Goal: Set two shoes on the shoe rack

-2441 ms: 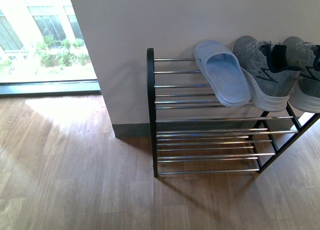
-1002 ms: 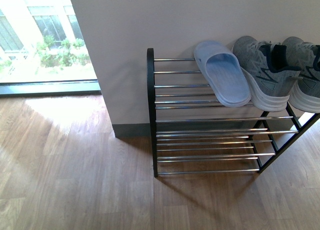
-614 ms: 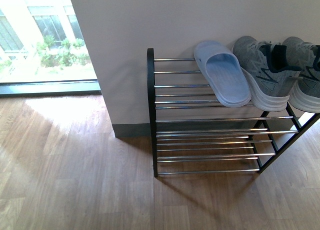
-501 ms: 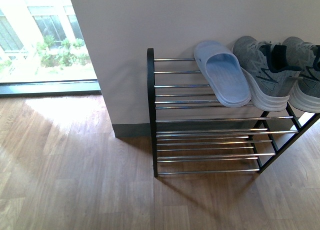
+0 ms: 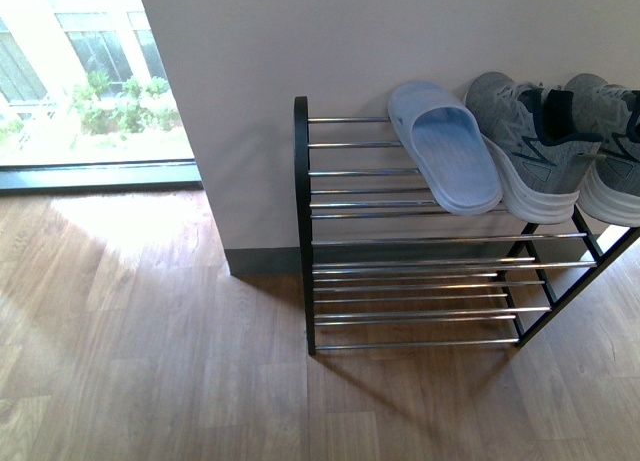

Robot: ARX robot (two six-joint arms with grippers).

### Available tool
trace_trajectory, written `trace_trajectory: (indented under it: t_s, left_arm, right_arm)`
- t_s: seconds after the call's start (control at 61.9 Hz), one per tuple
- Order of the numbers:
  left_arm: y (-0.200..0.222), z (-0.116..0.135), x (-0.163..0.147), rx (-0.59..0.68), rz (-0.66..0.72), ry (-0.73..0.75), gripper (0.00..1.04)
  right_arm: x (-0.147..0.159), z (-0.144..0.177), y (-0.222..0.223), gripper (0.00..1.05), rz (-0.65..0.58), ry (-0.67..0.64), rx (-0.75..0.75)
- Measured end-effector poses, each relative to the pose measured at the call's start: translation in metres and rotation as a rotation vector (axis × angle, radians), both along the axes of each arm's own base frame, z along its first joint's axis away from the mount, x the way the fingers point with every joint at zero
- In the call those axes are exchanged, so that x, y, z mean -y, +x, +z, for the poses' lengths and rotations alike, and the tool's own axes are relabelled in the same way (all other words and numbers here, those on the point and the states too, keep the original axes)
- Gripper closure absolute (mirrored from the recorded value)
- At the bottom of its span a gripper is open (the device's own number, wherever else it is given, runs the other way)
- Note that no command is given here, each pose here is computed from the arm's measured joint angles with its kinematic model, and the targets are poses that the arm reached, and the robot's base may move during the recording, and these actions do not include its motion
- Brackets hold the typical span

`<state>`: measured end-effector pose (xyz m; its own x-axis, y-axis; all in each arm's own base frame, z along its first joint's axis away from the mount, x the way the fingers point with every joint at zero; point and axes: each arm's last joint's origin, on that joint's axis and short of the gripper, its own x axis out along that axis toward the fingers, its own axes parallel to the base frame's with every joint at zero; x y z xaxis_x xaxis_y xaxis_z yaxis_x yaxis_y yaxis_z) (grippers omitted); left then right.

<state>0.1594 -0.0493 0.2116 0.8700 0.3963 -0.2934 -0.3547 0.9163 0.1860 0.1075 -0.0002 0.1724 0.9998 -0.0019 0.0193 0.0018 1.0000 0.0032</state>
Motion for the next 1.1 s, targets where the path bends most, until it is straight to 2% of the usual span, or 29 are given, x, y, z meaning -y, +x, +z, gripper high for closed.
trace_trajectory:
  t_s: [0.081,0.388,0.598,0.76,0.986,1.035,1.099]
  left_arm:
    - [0.0000,0.0000,0.0000,0.000,0.000,0.000,1.03]
    - [0.0000,0.0000,0.0000,0.000,0.000,0.000,1.03]
    - [0.0000,0.0000,0.0000,0.000,0.000,0.000,1.03]
    - [0.0000,0.0000,0.0000,0.000,0.000,0.000,1.03]
    - [-0.0003,0.0003,-0.0005,0.003,0.004,0.000,1.03]
    - [-0.0003,0.0003,-0.0003,0.003,0.002,-0.001,1.03]
    - [-0.0003,0.0004,-0.0004,0.003,0.003,-0.001,1.03]
  right_arm:
    - [0.0000,-0.0045,-0.0063,1.03,0.001,0.000,-0.034]
    - [0.0000,-0.0029,-0.0105,1.03,0.000,0.000,-0.006]
    - [0.0000,-0.0029,-0.0105,0.74,0.000,-0.001,-0.006]
    - [0.0000,-0.0029,-0.0106,0.46,0.001,-0.001,-0.006]
    - [-0.0001,-0.0029,-0.0106,0.13,0.005,-0.001,-0.005]
    - [-0.0001,-0.0028,-0.0107,0.08,0.003,0.000,-0.005]
    - [-0.0001,-0.0029,-0.0107,0.09,0.002,0.000,-0.006]
